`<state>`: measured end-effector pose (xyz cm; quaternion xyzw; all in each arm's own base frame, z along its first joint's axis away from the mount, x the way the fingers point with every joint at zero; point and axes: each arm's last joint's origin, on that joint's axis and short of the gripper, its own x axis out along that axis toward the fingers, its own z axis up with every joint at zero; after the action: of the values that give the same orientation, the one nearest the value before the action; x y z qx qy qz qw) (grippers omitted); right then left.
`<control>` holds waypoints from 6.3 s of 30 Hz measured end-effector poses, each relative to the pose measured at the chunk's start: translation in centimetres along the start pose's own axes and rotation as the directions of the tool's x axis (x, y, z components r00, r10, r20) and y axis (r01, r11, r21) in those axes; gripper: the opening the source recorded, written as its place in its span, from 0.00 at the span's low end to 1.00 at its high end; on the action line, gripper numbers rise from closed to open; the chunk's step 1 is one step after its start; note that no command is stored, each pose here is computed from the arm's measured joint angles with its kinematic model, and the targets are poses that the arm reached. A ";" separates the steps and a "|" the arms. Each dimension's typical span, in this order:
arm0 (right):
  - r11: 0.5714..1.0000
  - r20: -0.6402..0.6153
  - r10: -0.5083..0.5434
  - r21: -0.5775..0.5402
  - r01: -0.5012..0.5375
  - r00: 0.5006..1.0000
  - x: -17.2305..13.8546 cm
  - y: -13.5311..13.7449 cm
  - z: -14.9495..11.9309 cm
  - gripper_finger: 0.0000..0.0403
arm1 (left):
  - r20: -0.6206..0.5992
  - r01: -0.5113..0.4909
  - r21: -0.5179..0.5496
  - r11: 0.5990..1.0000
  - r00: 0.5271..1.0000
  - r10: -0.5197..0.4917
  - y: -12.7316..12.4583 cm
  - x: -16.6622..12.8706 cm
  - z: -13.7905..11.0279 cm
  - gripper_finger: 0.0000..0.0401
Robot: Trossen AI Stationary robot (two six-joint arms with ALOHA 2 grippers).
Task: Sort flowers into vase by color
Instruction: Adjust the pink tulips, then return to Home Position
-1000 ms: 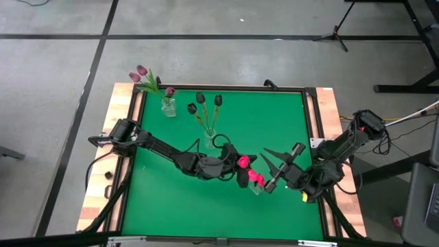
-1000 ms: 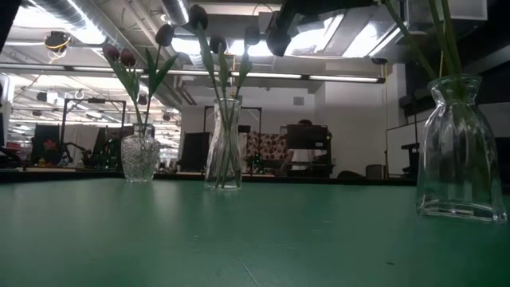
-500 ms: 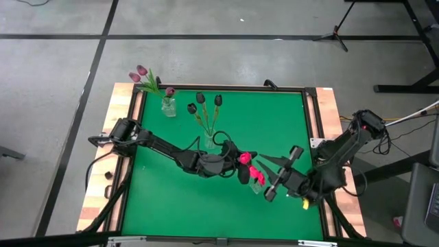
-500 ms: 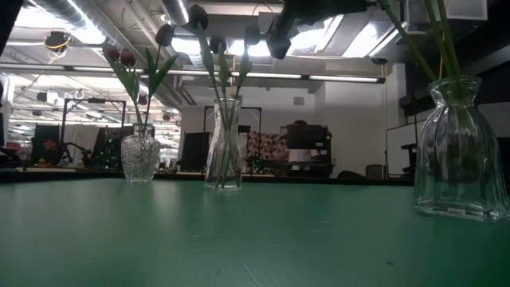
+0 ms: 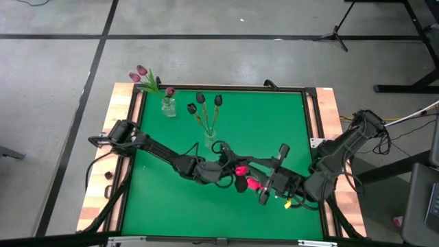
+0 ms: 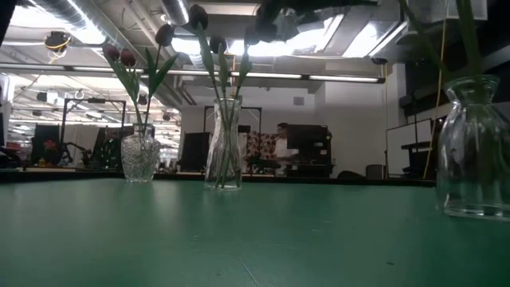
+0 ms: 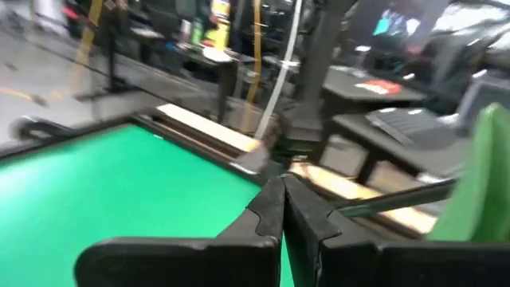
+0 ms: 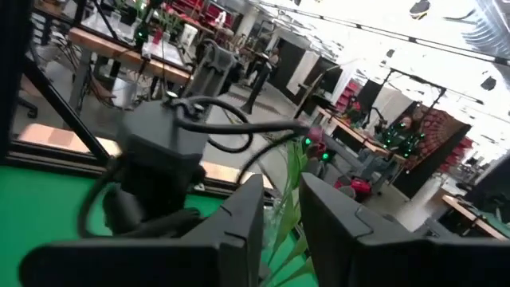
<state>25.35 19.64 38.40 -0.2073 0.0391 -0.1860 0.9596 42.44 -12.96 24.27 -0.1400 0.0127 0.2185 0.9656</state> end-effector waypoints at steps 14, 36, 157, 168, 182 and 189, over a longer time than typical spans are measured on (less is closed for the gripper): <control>1.000 -0.015 -0.009 -0.021 0.009 1.000 -0.4 0.2 -0.1 0.21 | -0.052 -0.145 0.388 0.910 0.983 0.179 -1.2 -2.8 -2.4 0.00; 1.000 0.008 0.028 -0.004 -0.028 1.000 -1.3 0.6 0.2 0.21 | -0.187 0.358 0.318 0.878 0.932 -0.312 0.8 1.3 -0.5 0.00; 0.709 -0.018 0.586 0.496 -0.502 0.810 -16.5 -13.5 -2.6 0.21 | -0.514 0.805 0.129 0.579 0.553 -0.655 7.2 -28.8 18.4 0.00; 0.326 0.508 0.764 0.228 -0.918 0.397 -17.2 -13.3 -5.8 0.21 | -0.289 0.983 0.106 0.148 0.173 -0.941 9.8 -30.5 17.4 0.00; 0.237 0.704 0.672 0.090 -0.967 0.230 -17.6 -11.5 -11.9 0.21 | 0.101 0.988 0.066 0.137 0.130 -0.986 14.3 -30.4 10.3 0.00; 0.098 0.837 0.527 0.109 -0.989 0.145 -17.3 -10.9 -14.0 0.21 | 0.267 0.995 -0.006 0.098 0.096 -0.959 16.4 -30.3 6.1 0.00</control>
<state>3.42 11.52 30.08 0.1667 -0.2326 0.4745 0.8324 7.86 -9.76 28.35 -0.1796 -0.1983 -0.4668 0.8429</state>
